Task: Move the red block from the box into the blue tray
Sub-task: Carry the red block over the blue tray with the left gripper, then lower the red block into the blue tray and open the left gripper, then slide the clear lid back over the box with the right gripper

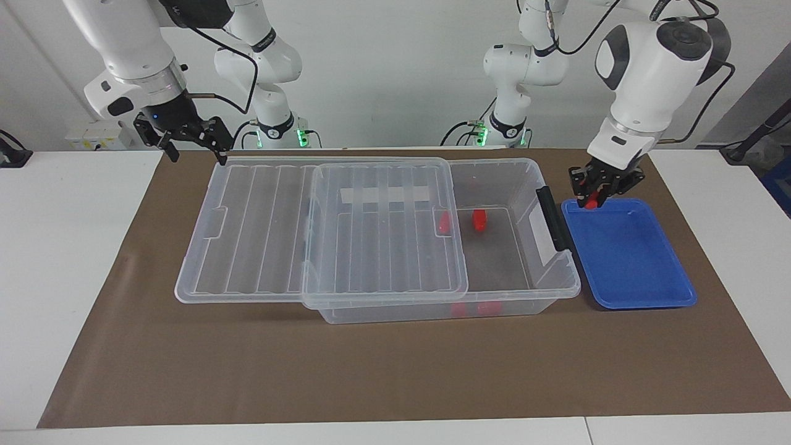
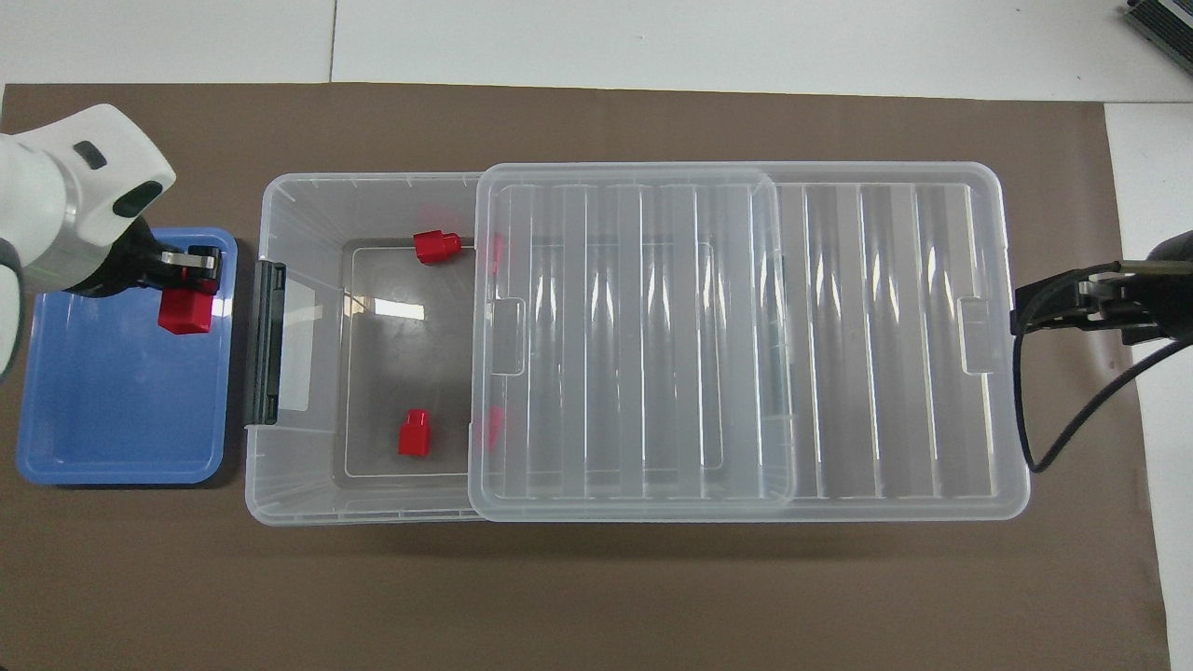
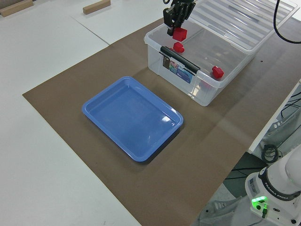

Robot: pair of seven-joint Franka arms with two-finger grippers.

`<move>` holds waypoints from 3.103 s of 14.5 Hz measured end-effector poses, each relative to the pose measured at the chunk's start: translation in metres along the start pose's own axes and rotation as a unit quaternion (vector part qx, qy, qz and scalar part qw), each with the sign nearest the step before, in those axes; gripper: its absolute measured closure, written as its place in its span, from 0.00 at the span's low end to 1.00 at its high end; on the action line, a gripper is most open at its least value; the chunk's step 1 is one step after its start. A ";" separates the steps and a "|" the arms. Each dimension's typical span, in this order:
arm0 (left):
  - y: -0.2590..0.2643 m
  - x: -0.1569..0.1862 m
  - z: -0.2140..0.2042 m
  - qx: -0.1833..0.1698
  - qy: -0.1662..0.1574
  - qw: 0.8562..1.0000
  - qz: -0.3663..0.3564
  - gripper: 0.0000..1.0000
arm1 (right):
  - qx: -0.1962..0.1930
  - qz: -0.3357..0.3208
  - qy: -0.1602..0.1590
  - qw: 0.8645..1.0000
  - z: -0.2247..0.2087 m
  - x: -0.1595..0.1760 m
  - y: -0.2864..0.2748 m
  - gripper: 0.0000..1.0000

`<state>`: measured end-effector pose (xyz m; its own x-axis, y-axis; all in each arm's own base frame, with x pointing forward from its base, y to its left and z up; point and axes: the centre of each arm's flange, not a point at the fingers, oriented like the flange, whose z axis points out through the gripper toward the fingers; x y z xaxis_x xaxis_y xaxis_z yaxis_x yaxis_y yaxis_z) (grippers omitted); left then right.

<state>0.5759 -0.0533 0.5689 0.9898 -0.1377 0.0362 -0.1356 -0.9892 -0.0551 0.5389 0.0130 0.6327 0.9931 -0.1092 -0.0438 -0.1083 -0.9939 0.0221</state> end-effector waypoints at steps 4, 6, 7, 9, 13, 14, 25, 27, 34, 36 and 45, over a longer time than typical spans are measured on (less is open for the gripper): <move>-0.074 -0.007 0.003 0.003 0.003 0.999 0.052 0.66 | 0.000 0.000 0.000 1.000 0.000 0.000 0.000 0.00; -0.111 -0.011 0.006 0.009 0.013 0.998 0.066 0.66 | 0.000 0.000 0.000 1.000 0.000 0.000 0.000 0.00; -0.124 -0.012 0.008 0.011 0.018 0.997 0.070 0.66 | 0.000 0.000 0.000 1.000 0.000 0.000 0.000 0.00; -0.140 -0.013 0.018 0.016 0.027 0.997 0.070 0.66 | 0.000 0.000 0.000 1.000 0.000 0.000 0.000 0.00; -0.154 -0.007 0.067 0.025 0.044 0.997 0.064 0.66 | 0.000 0.000 0.000 1.000 0.000 0.000 0.000 0.00; -0.157 -0.006 0.080 0.027 0.046 0.997 0.061 0.66 | 0.000 0.000 0.000 1.000 0.000 0.000 0.000 0.00; -0.164 -0.018 0.186 -0.003 0.062 0.998 0.006 0.66 | 0.003 0.046 0.023 0.999 0.066 0.008 0.060 0.25; -0.164 -0.017 0.199 -0.001 0.064 0.998 0.001 0.66 | 0.003 0.047 0.034 0.998 0.077 0.007 0.076 0.47; -0.165 -0.021 0.240 -0.023 0.078 0.996 -0.039 0.66 | 0.004 0.077 0.090 0.993 0.124 0.011 0.109 0.99; -0.165 -0.021 0.241 -0.024 0.079 0.996 -0.041 0.66 | 0.005 0.073 0.117 0.990 0.134 0.021 0.106 0.99; -0.162 -0.025 0.261 -0.019 0.081 0.996 -0.043 0.66 | 0.008 0.031 0.109 0.994 0.157 0.029 0.059 0.99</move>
<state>0.5842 0.1237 0.3168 0.9784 -0.0563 0.1991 -0.0561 -0.9984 -0.0064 0.5544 -0.0515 0.4757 0.9708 -0.1653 0.1741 -0.1680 -0.9858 0.0012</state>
